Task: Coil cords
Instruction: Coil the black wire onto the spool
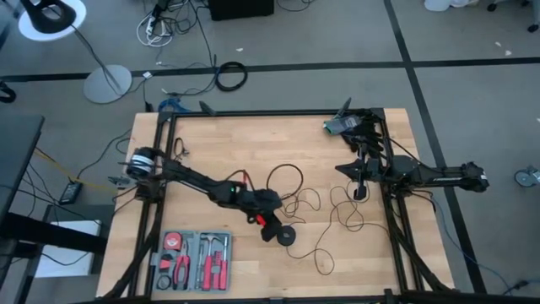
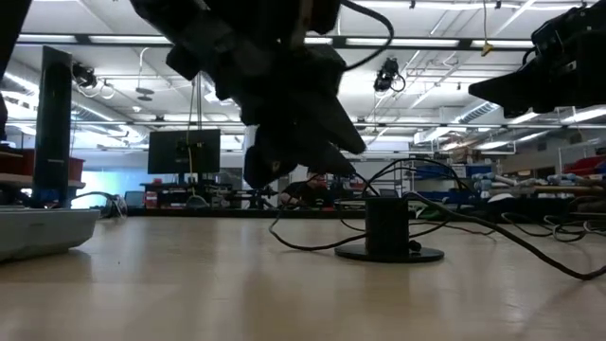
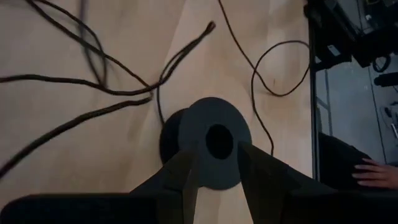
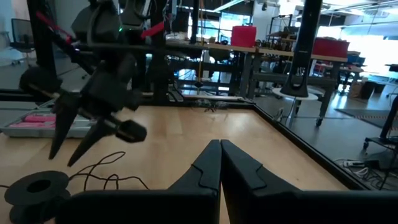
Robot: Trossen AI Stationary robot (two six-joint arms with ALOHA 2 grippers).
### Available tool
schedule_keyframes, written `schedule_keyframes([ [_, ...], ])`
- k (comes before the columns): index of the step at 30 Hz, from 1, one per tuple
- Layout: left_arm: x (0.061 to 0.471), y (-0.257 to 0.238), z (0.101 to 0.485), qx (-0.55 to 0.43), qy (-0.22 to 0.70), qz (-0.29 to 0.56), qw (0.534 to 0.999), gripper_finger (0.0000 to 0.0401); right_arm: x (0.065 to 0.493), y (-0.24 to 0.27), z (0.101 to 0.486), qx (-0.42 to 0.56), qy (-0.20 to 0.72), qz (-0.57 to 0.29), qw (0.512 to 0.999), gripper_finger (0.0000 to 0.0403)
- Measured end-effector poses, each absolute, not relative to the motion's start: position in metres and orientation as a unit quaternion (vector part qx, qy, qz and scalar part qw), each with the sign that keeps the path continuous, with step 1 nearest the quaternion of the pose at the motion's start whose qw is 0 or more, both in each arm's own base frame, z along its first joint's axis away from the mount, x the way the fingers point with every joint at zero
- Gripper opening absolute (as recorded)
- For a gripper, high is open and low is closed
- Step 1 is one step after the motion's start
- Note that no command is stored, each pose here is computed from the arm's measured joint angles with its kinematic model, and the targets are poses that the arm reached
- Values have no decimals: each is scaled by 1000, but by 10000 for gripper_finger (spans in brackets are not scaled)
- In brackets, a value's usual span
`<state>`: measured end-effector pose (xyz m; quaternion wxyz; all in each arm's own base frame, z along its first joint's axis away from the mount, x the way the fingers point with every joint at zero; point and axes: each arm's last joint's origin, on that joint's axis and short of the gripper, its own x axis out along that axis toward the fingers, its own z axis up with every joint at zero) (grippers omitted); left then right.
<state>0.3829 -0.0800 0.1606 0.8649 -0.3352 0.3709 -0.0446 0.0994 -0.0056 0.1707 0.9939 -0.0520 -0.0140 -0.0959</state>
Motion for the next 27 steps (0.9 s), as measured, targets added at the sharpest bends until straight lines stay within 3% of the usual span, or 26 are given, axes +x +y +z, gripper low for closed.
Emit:
schedule_keyframes([
  [6,396,-86,146,-349,386,-44,852,115,99,-6,171,-52,-14,-96,994,9],
  [27,401,-85,147,-349,366,-30,862,115,99,-6,171,-52,-15,-96,994,9],
])
